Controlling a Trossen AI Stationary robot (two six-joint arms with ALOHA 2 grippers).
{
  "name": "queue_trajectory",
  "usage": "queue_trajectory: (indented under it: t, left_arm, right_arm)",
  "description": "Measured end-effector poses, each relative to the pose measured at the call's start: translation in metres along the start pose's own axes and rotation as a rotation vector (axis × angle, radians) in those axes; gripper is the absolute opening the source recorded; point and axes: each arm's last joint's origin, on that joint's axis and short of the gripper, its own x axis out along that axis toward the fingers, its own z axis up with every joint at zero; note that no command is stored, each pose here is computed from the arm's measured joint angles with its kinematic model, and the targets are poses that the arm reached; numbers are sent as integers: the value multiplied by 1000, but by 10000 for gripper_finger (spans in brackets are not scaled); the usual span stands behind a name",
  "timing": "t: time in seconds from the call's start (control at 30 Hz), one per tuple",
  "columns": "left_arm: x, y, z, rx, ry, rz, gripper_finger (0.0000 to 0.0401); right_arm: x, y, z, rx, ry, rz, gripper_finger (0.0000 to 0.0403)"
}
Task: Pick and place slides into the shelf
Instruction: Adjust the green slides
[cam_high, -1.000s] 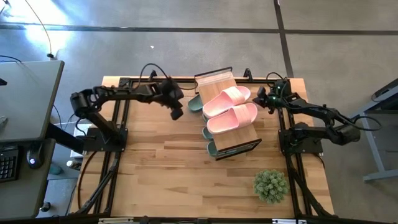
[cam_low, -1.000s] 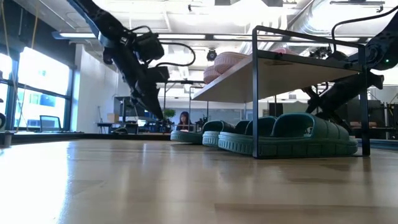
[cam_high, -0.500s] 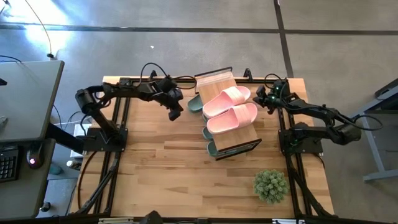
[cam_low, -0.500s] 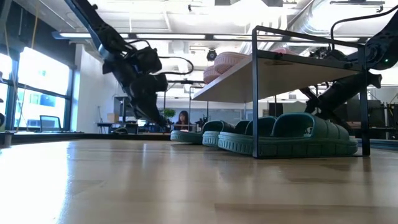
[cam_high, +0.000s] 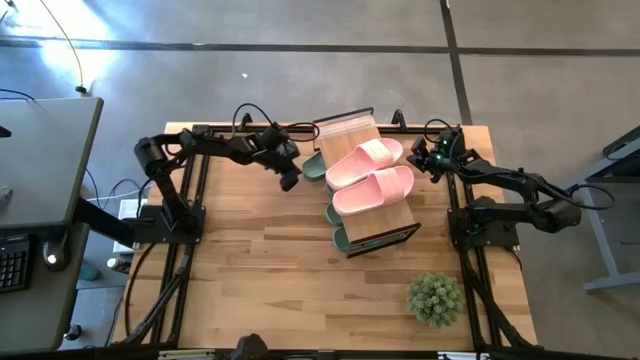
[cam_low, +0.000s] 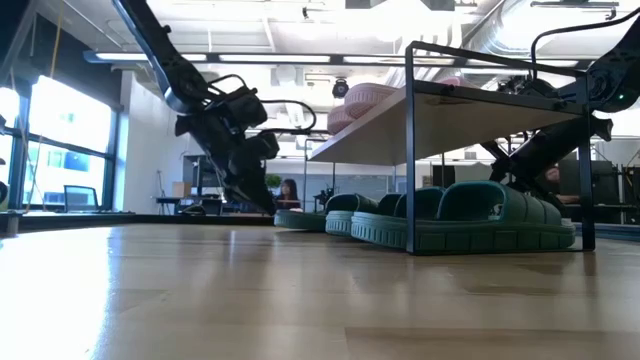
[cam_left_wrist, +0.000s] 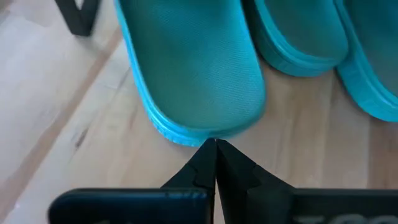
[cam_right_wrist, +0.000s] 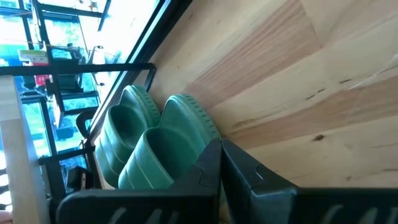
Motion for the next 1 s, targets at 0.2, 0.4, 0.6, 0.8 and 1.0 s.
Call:
queue_trajectory:
  t: [0.2, 0.4, 0.6, 0.8, 1.0]
  left_arm:
    - [7, 3, 1, 3, -34, 24, 0]
    - [17, 8, -2, -18, -30, 52, 0]
    - [16, 9, 4, -3, -93, 78, 0]
    - [17, 10, 10, 5, -119, 100, 0]
    - [24, 13, 6, -19, -107, 126, 0]
  right_arm:
    - [0, 0, 0, 3, 2, 1, 0]
    - [0, 0, 0, 3, 5, 2, 0]
    - [0, 0, 0, 3, 9, 4, 0]
    - [0, 0, 0, 3, 10, 4, 0]
    - [1, 1, -2, -3, 19, 5, 0]
